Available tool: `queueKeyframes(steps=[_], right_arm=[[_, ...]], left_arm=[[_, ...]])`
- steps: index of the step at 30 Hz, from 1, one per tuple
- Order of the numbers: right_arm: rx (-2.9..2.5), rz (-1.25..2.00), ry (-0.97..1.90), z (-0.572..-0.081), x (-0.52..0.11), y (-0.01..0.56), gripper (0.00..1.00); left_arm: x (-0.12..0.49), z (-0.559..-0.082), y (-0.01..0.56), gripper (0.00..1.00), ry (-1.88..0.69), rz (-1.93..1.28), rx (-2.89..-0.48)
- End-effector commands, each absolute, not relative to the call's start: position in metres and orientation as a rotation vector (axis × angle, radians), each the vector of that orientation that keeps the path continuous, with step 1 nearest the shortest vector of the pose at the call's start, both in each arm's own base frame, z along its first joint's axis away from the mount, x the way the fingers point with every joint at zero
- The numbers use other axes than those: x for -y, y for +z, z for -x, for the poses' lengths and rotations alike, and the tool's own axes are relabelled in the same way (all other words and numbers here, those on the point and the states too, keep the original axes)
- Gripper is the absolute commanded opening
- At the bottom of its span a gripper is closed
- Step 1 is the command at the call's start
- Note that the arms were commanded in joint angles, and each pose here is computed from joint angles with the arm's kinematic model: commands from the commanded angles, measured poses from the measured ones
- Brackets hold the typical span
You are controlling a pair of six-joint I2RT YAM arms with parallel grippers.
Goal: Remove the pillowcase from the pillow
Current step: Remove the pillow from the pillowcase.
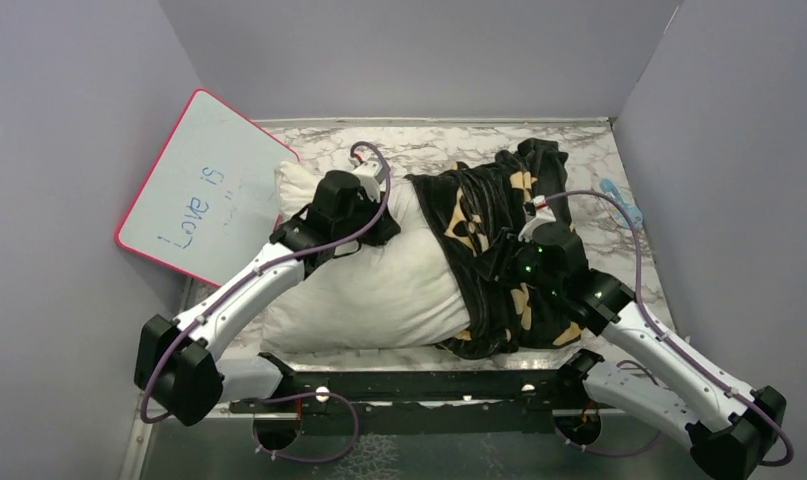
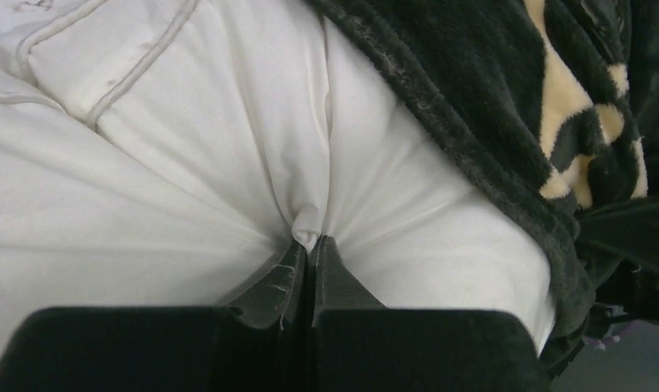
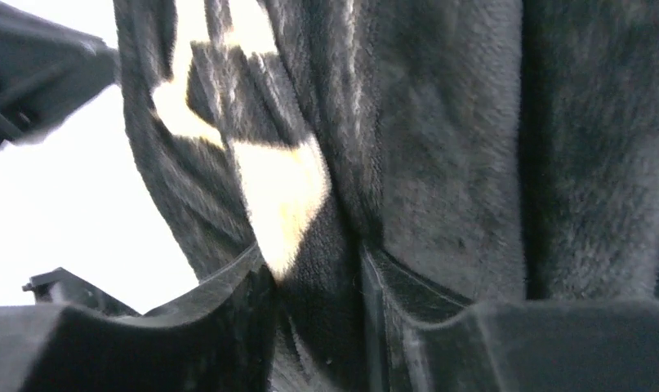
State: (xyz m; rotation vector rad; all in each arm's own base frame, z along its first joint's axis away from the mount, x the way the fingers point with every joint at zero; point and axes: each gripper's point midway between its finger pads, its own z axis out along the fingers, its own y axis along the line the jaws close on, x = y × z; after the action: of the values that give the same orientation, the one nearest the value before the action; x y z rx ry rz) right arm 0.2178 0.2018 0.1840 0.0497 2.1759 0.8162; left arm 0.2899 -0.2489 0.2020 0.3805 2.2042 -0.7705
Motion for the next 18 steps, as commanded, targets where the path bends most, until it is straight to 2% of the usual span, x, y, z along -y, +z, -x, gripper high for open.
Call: queueKeyframes(steps=[1,2,3,6,9,14,18], right_arm=[[-2.194,0.029,0.586,-0.218,-0.172,0.210,0.52],[-2.146,0.030,0.552,-0.226,-0.169,0.229,0.59],[-2.097,0.030,0.518,-0.235,-0.165,0.248,0.62],[-1.969,0.003,0.360,-0.263,-0.148,0.298,0.64],[-1.930,-0.028,0.147,-0.293,-0.133,0.322,0.67],[-1.974,0.141,0.093,-0.337,-0.168,0.326,0.79],[-2.070,0.257,0.145,-0.368,-0.199,0.297,0.85]], left_arm=[[0.248,-0.211,0.142,0.00,-0.839,-0.403,-2.406],[0.246,-0.205,0.142,0.00,-0.843,-0.381,-2.392],[0.244,-0.201,0.144,0.00,-0.841,-0.357,-2.376],[0.236,-0.189,0.147,0.00,-0.841,-0.303,-2.335],[0.231,-0.177,0.151,0.00,-0.873,-0.312,-2.299],[0.230,-0.153,0.142,0.00,-0.959,-0.356,-2.329],[0.229,-0.149,0.149,0.00,-0.990,-0.357,-2.290]])
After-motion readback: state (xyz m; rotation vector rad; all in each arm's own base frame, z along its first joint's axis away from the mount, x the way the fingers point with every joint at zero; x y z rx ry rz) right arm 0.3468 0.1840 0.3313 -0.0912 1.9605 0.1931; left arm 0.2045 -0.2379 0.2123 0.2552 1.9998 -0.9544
